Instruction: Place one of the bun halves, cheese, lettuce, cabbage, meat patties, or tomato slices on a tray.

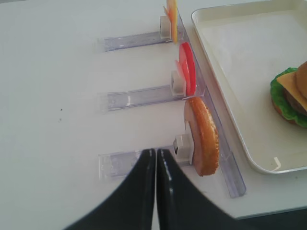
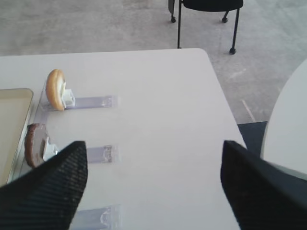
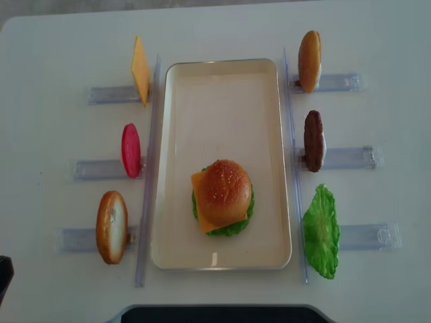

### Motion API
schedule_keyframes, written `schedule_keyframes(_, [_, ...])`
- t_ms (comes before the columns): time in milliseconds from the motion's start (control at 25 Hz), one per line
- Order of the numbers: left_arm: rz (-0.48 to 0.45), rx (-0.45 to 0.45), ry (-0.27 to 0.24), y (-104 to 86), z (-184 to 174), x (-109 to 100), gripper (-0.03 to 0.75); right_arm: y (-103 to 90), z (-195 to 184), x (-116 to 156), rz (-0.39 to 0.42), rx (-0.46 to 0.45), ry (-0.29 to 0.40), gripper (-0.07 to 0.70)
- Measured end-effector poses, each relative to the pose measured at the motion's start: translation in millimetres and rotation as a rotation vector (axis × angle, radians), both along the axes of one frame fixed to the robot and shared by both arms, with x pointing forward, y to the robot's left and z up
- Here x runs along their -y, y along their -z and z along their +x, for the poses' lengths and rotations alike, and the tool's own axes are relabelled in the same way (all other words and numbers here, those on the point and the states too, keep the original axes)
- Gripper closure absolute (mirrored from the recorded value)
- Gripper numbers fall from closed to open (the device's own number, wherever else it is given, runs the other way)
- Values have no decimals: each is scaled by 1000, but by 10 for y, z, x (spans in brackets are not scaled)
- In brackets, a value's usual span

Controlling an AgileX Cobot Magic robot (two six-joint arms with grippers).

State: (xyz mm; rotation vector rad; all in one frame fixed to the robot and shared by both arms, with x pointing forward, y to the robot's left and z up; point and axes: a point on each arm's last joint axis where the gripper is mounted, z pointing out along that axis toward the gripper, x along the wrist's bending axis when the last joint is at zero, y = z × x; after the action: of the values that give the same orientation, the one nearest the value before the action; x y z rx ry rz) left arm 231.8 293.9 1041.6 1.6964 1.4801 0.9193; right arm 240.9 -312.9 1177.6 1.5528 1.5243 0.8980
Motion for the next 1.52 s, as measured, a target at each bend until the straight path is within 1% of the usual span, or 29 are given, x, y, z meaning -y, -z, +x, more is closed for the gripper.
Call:
schedule_keyframes(80, [0,0,0,0,0,0,716,222,-82,-13,12,2,-24,90])
schedule_keyframes(200, [0,0,0,0,0,0,716,484,-223,-12,7,28,-48,90])
schedule_keyframes(280, [0,0,0,0,0,0,716,630,-310,-25,-3,48,-83,90])
schedule_keyframes(400, [0,0,0,0,0,0,716,812,-388,-69,9,66,-143,90])
schedule_keyframes(480, [0,0,0,0,0,0,716,892,-374,-92,27,50,-161,90])
schedule_keyframes(720, [0,0,0,0,0,0,716,1056,-286,-109,29,-13,-164,90])
schedule_keyframes(1040, [0,0,0,0,0,0,716,1296,-138,-128,26,-72,-163,90])
schedule_keyframes(1520, [0,0,0,0,0,0,716,1295,-126,-130,27,-61,-163,94])
